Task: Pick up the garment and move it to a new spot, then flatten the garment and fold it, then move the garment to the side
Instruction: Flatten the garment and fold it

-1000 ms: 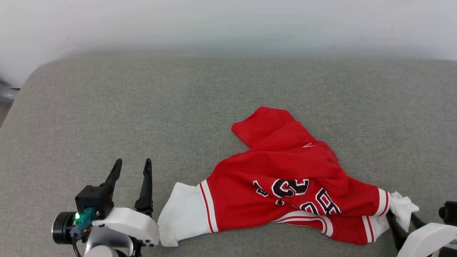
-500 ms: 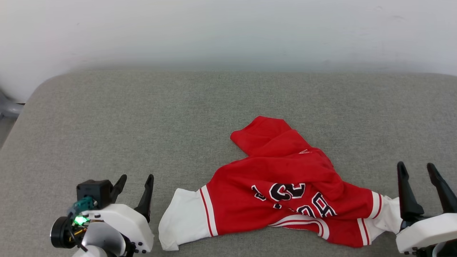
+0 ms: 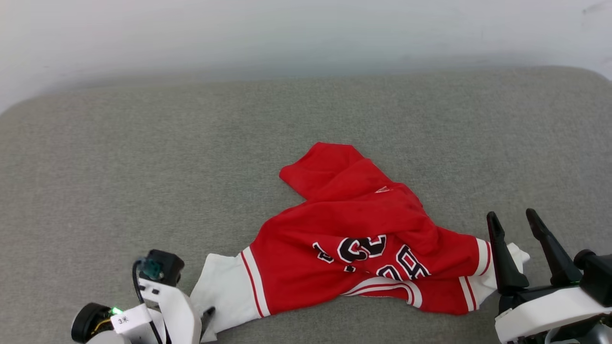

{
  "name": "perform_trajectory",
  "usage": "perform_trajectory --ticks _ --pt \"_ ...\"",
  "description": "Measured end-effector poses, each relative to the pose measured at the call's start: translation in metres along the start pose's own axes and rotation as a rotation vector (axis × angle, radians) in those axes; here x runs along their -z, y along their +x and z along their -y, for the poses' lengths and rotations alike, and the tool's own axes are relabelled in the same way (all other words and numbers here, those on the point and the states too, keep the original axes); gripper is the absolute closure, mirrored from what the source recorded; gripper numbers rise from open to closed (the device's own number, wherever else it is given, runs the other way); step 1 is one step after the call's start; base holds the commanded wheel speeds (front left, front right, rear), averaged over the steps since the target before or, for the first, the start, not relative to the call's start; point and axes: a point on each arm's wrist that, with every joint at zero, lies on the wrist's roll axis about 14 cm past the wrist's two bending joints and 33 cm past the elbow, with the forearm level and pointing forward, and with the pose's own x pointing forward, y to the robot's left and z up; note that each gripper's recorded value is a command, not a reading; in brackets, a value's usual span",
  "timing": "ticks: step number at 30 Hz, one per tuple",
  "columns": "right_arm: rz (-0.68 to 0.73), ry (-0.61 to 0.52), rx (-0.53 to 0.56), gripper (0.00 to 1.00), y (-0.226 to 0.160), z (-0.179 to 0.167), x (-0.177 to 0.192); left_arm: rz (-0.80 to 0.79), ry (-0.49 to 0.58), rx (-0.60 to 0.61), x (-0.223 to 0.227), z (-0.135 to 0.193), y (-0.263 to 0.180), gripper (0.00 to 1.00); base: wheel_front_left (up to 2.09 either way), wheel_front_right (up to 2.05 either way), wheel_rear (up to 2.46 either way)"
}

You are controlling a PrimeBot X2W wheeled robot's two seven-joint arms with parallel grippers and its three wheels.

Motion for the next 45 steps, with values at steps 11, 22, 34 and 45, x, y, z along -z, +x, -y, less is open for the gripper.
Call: perform_trajectory --ticks 11,22,34,45 --pt "-0.045 0.029 0.047 0.00 0.004 0.015 0.020 -0.237 0.070 0.070 0.040 0.012 0.021 1.00 0.00 0.00 0.00" --pt "-0.163 0.094 0.180 0.00 -0.013 0.059 0.041 0.045 0.022 0.018 -0.007 0.016 0.010 1.00 0.00 0.00 0.00" --pt "-0.630 0.127 0.156 0.00 -0.040 0.068 0.115 0.293 -0.014 -0.028 -0.052 0.014 -0.016 1.00 0.00 0.00 0.00" --pt "-0.873 0.068 0.034 0.61 -0.025 0.047 0.162 0.319 -0.044 -0.045 -0.059 0.004 -0.002 1.00 0.00 0.00 0.00"
